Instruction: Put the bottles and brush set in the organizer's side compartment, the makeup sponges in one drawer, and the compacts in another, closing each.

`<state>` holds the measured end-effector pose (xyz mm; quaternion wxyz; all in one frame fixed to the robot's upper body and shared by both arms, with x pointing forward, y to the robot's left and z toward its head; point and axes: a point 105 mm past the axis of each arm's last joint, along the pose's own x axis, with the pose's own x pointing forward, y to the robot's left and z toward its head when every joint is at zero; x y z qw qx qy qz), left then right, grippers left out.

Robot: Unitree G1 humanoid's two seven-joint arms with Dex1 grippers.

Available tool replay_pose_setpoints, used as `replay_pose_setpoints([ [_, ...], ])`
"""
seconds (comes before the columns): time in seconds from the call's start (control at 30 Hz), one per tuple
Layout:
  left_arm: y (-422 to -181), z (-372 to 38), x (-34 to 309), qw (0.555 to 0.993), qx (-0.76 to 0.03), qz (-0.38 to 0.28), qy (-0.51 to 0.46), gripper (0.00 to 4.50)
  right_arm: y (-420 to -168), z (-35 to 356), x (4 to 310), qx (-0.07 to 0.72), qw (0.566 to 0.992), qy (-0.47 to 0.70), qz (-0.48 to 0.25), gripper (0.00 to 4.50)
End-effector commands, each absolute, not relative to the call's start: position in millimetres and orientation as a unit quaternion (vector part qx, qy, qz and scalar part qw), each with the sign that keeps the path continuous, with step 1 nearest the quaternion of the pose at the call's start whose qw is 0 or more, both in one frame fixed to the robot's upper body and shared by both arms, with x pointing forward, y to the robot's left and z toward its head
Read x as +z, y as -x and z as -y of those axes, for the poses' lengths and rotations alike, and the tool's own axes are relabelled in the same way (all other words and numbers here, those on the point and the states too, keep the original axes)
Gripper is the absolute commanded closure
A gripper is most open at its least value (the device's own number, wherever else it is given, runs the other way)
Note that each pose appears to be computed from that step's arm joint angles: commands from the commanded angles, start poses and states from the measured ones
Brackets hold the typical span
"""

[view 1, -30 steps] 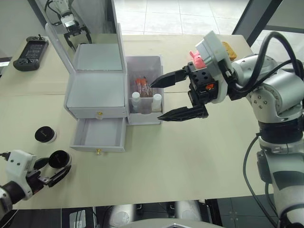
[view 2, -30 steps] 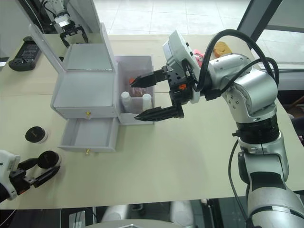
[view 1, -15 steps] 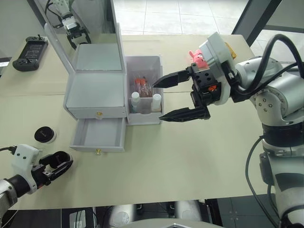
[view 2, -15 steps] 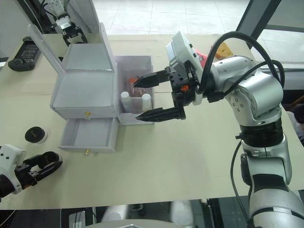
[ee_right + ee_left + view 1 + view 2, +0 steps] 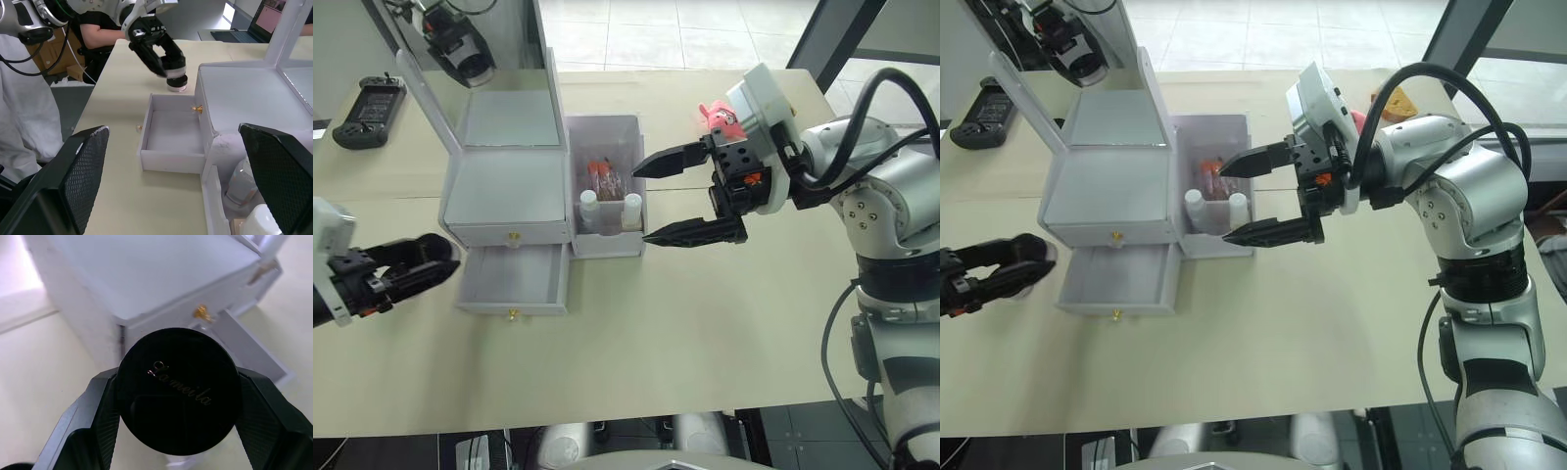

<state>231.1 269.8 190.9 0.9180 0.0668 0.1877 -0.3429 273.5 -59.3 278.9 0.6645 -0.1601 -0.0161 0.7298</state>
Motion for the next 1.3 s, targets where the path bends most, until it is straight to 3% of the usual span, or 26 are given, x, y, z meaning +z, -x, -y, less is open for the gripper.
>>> replay_pose_setpoints([
  [0.03, -240, -256, 186, 0.898, -0.377, -0.201, -0.110, 1.57, -269, 64, 292, 0.720, 0.672, 0.168, 0.044, 0.00],
  [0.37, -258, -241, 160, 0.862, -0.420, -0.221, -0.177, 1.57, -268, 67, 289, 0.702, 0.692, 0.164, 0.042, 0.00],
  [1.13, -271, -250, 163, 0.848, -0.422, -0.218, -0.234, 1.57, -268, 68, 291, 0.697, 0.697, 0.158, 0.051, 0.00],
  [1.3, -274, -250, 174, 0.851, -0.421, -0.208, -0.234, 0.06, -269, 70, 290, 0.694, 0.700, 0.160, 0.050, 0.00],
])
